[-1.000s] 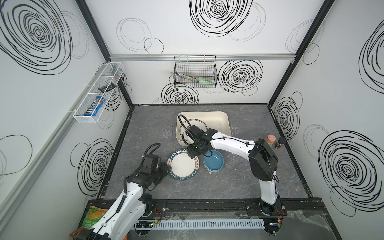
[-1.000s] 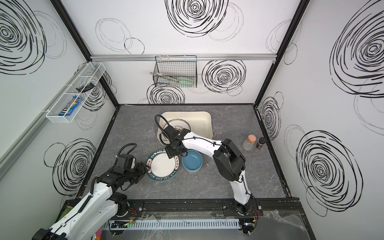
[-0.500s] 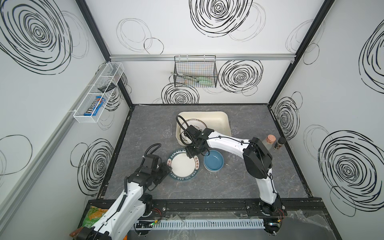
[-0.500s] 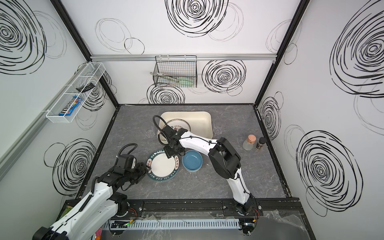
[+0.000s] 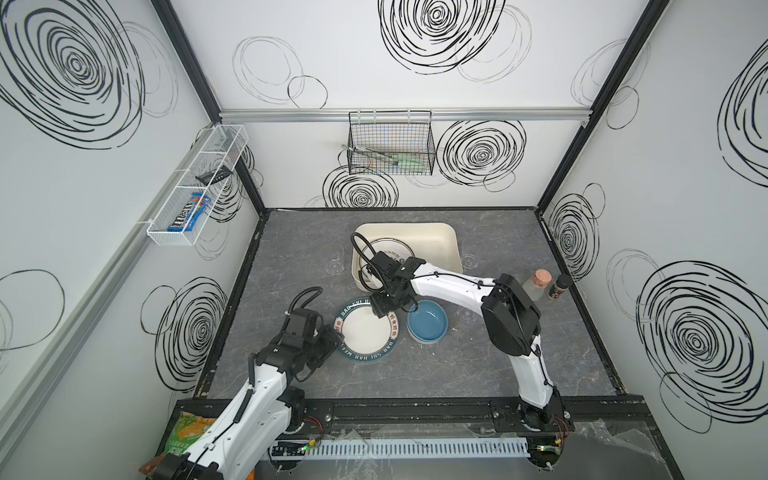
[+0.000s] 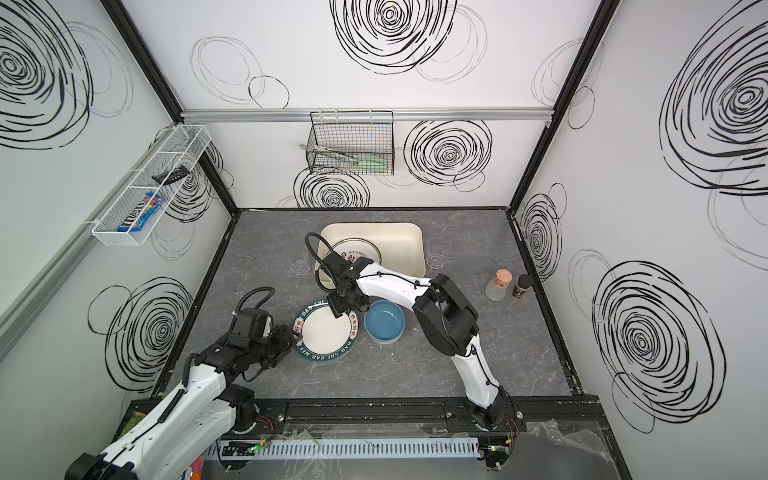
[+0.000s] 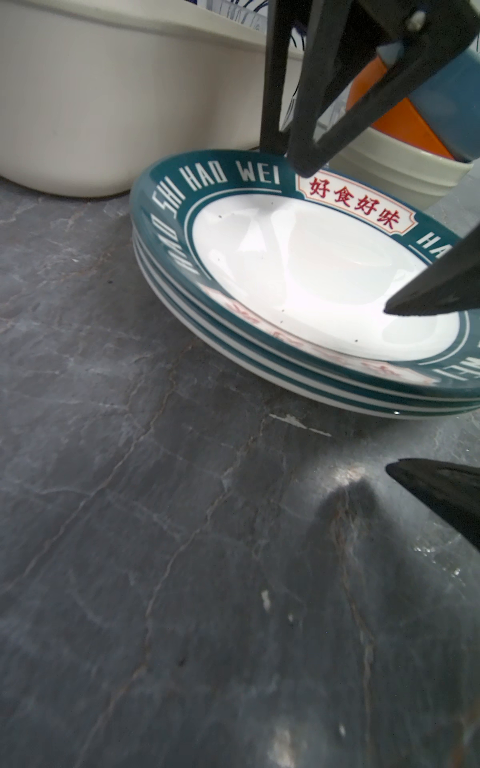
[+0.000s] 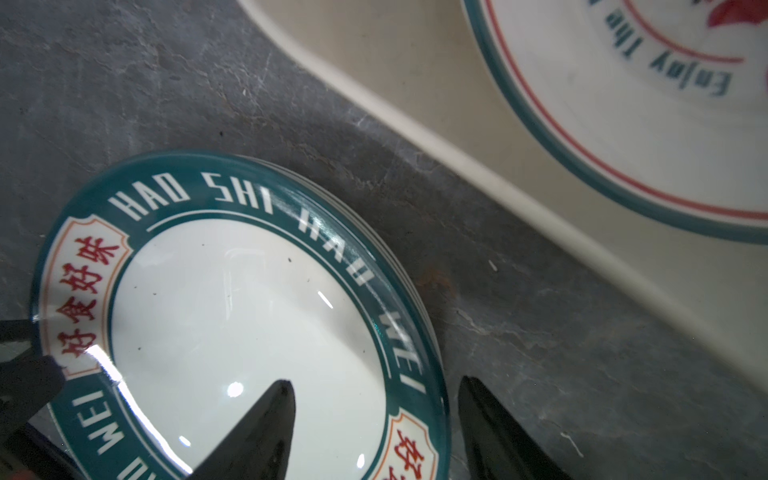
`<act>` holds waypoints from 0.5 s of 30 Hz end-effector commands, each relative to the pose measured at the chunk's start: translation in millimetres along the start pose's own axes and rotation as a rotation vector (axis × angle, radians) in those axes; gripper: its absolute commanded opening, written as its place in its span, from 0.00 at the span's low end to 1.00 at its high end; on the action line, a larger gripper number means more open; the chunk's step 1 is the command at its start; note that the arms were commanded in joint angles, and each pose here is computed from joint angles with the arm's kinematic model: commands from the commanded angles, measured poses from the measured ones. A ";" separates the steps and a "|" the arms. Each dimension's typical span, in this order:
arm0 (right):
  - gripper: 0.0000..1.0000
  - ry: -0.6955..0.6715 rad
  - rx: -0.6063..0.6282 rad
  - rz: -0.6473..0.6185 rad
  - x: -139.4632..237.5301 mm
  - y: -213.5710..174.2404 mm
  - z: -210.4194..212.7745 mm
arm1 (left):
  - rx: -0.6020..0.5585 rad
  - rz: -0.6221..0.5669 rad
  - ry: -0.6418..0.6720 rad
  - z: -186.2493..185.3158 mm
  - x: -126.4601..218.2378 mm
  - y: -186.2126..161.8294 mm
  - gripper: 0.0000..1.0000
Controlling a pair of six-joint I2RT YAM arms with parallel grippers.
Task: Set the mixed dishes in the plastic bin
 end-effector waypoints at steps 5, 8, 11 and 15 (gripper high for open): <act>0.65 0.010 0.014 0.018 0.8 0.7 3.4 | -0.005 -0.012 -0.014 -0.9 -1.8 0.5 0.59; 0.63 0.006 0.015 0.015 2.2 1.0 3.7 | -0.004 -0.011 -0.012 -0.6 -2.2 0.4 0.59; 0.63 -0.014 0.016 0.004 4.6 2.3 2.6 | -0.002 -0.011 -0.014 -0.8 -2.3 0.4 0.58; 0.61 -0.032 0.016 -0.003 6.2 2.5 1.9 | -0.003 -0.010 -0.015 -0.4 -3.2 0.3 0.57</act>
Point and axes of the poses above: each gripper's point midway between its finger pads, its own x axis back along the fingers, its own z axis along the line the jaws close on, y = z × x, the point moved 9 cm from there along x, back along the fingers, and after that the axes turned 11 degrees about -x, right-handed, at the moved point
